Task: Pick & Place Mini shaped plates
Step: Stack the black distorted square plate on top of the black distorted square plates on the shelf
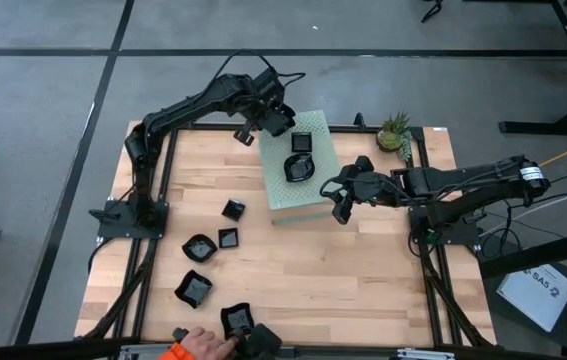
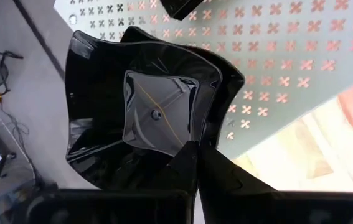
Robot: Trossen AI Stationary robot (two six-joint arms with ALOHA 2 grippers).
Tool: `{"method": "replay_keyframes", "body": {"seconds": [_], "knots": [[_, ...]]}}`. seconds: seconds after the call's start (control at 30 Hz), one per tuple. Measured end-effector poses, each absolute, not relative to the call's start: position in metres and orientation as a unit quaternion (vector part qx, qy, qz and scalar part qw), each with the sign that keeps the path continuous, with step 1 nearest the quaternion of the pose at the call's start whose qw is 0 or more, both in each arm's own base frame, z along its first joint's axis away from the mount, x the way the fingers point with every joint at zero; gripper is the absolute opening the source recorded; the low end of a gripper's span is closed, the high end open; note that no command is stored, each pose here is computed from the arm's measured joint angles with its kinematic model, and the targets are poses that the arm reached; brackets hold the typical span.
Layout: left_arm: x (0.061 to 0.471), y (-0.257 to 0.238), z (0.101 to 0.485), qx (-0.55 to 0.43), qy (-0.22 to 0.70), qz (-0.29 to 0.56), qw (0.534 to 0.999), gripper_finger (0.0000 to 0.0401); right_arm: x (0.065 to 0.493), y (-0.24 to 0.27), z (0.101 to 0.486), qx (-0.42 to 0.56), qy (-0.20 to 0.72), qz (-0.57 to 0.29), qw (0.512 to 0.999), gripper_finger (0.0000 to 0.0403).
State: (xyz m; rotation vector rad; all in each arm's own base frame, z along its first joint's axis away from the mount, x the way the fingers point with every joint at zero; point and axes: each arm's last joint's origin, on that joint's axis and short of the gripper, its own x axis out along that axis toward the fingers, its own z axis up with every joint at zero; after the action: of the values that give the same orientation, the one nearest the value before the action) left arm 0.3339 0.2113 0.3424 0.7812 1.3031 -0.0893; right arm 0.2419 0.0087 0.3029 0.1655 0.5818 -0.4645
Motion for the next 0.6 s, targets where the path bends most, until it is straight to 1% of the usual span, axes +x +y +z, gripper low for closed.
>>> {"method": "replay_keyframes", "body": {"seconds": [0.23,0.37,0.6], "knots": [[0.3352,0.2113,0.3406,0.349,0.590,-0.042,0.727,0.0002,0.2418,0.0087,0.3028,0.078,0.285,-0.226,0.928,0.0212],[0.3350,0.2117,0.3406,0.339,0.593,-0.030,0.730,0.0004,0.2418,0.0087,0.3027,0.073,0.286,-0.224,0.929,0.0212],[0.3348,0.2119,0.3407,0.334,0.596,-0.020,0.730,0.0035,0.2418,0.0070,0.3029,0.063,0.287,-0.228,0.928,0.0212]]}}
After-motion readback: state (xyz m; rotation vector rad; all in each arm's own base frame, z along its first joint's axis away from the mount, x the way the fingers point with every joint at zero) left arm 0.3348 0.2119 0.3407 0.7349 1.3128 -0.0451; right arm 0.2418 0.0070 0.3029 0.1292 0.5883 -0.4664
